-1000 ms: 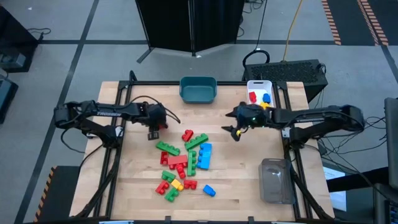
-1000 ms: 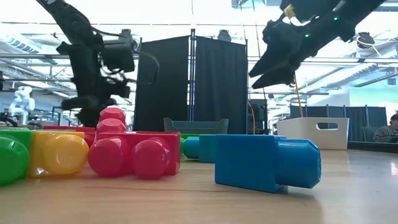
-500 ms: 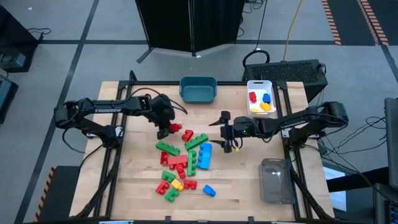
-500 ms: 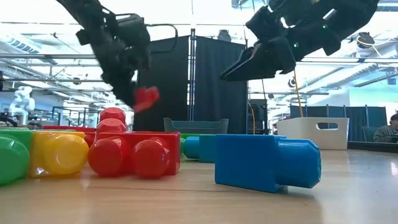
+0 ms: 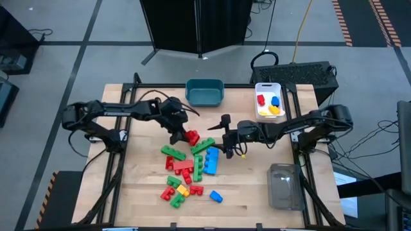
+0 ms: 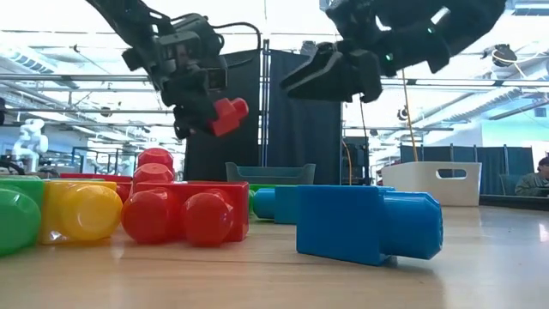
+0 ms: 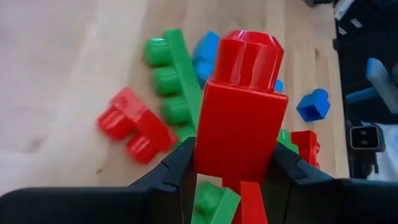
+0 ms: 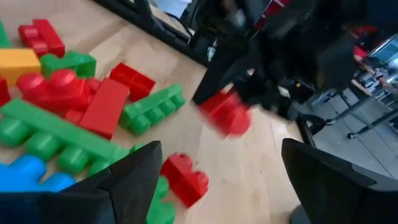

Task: Sort blocks by size
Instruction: Put the one stud red game piece into the white bin

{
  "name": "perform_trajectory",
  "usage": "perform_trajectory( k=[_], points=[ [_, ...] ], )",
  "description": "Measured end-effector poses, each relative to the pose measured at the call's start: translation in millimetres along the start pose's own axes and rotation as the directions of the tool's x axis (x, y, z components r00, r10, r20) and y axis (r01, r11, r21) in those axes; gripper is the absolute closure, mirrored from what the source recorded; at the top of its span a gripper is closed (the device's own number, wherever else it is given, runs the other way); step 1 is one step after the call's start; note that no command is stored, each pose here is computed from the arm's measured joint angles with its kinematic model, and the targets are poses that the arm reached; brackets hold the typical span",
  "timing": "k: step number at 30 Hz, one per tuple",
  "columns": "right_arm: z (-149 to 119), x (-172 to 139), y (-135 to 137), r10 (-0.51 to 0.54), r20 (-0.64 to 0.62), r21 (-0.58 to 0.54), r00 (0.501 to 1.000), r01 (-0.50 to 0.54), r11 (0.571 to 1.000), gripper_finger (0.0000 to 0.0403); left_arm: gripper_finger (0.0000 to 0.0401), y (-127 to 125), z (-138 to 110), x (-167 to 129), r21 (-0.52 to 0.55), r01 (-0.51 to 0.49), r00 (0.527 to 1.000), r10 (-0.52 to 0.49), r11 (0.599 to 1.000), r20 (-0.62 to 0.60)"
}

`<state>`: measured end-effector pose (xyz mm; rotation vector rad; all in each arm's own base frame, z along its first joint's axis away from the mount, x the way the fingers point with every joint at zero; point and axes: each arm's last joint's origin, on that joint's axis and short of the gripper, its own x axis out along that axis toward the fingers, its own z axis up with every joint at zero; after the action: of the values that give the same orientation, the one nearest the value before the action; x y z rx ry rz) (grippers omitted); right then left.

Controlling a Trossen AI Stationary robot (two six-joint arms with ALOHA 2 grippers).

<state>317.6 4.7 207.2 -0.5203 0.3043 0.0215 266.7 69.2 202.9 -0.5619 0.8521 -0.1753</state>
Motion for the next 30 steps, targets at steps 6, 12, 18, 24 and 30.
perform_trajectory(
  k=[6,12,18,24,30],
  points=[
    [13.6,5.4,-7.8,0.044,-0.074,-0.005,0.996,-0.045,0.999,0.0085,0.0285,1.2,9.0,17.2,0.007,0.059,0.998,-0.059,0.998,-0.032],
    [18.3,6.4,-10.2,0.100,-0.039,0.001,0.994,-0.100,0.995,0.0085,0.0284,-2.1,29.8,26.4,0.050,0.101,0.995,-0.099,0.994,-0.028],
    [16.9,6.4,-10.7,0.105,-0.048,-0.001,0.993,-0.105,0.994,0.0085,0.0280,-3.3,46.8,34.3,0.061,0.178,0.984,-0.176,0.982,-0.030],
    [14.8,6.0,-9.3,0.121,-0.070,-0.001,0.990,-0.121,0.993,0.0085,0.0279,-2.2,59.7,41.6,0.067,0.212,0.977,-0.210,0.975,-0.029],
    [12.2,5.7,-8.0,0.136,-0.096,0.007,0.986,-0.136,0.991,0.0089,0.0279,-4.9,69.2,46.5,0.097,0.289,0.957,-0.288,0.952,-0.025]
  ],
)
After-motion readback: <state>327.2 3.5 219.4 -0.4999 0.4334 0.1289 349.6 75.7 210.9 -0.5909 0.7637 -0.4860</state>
